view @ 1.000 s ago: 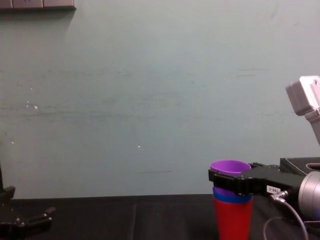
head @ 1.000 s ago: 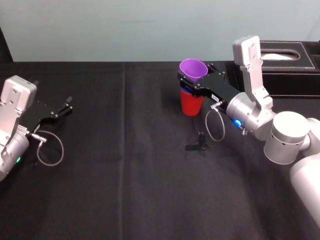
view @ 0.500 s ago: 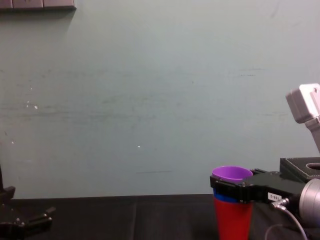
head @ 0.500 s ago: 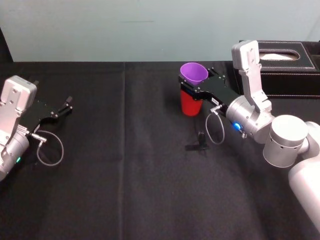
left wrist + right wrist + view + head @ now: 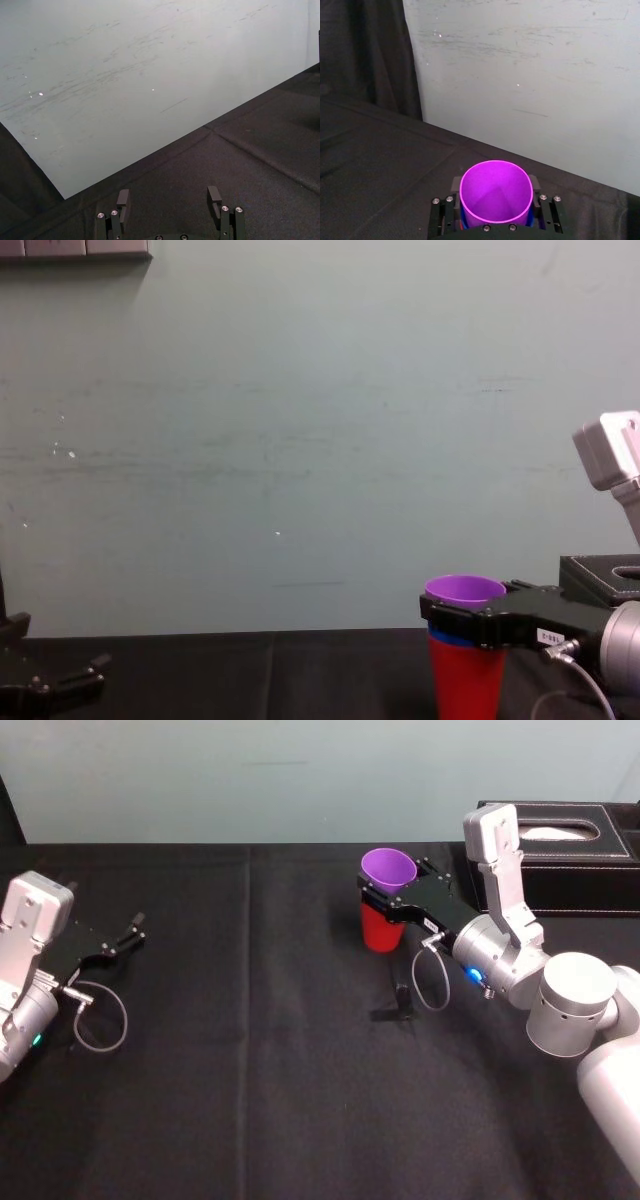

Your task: Stack the three plastic cups sequentially using one hand.

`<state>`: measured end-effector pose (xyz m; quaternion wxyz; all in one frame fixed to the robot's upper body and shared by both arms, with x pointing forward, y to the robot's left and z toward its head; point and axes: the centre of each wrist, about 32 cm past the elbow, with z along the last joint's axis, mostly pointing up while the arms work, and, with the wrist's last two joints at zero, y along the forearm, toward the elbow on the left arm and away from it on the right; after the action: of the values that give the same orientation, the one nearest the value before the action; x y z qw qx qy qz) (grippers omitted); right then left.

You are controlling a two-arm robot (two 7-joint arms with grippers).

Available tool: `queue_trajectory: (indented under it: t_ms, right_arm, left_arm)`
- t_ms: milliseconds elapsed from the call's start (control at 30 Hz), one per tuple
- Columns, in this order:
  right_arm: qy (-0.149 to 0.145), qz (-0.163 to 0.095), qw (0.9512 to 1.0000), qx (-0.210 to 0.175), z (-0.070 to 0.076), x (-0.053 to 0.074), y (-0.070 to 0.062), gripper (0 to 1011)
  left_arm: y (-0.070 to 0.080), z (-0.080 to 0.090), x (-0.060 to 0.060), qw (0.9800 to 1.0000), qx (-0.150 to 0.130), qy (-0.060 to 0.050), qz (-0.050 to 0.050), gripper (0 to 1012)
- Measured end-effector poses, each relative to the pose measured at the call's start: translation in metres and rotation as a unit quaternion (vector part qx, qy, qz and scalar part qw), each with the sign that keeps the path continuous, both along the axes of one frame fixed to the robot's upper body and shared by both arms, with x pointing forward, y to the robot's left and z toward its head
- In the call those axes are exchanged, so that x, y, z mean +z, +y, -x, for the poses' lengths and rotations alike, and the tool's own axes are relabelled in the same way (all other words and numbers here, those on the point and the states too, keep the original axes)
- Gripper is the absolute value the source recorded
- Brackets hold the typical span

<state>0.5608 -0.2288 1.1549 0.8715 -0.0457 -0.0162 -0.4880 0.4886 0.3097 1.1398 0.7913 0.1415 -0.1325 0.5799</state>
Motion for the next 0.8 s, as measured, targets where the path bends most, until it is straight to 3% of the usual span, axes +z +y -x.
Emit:
queue_trajectory:
  t_ms: [333, 600, 800]
  right_arm:
    - [0.000, 0.000, 1.0000, 0.000, 0.000, 0.001, 0.000, 995]
    - [-0.003, -0.003, 1.0000, 0.000, 0.003, 0.001, -0.002, 1003]
    - [-0.005, -0.012, 0.9999, -0.010, 0.018, 0.006, -0.008, 1003]
  left_arm:
    - [0.000, 0.000, 0.000, 1.0000, 0.000, 0.000, 0.000, 1005]
    - [0.000, 0.000, 0.000, 1.0000, 0.000, 0.000, 0.000, 1004]
    - [0.000, 0.000, 0.000, 1.0000, 0.000, 0.000, 0.000, 1005]
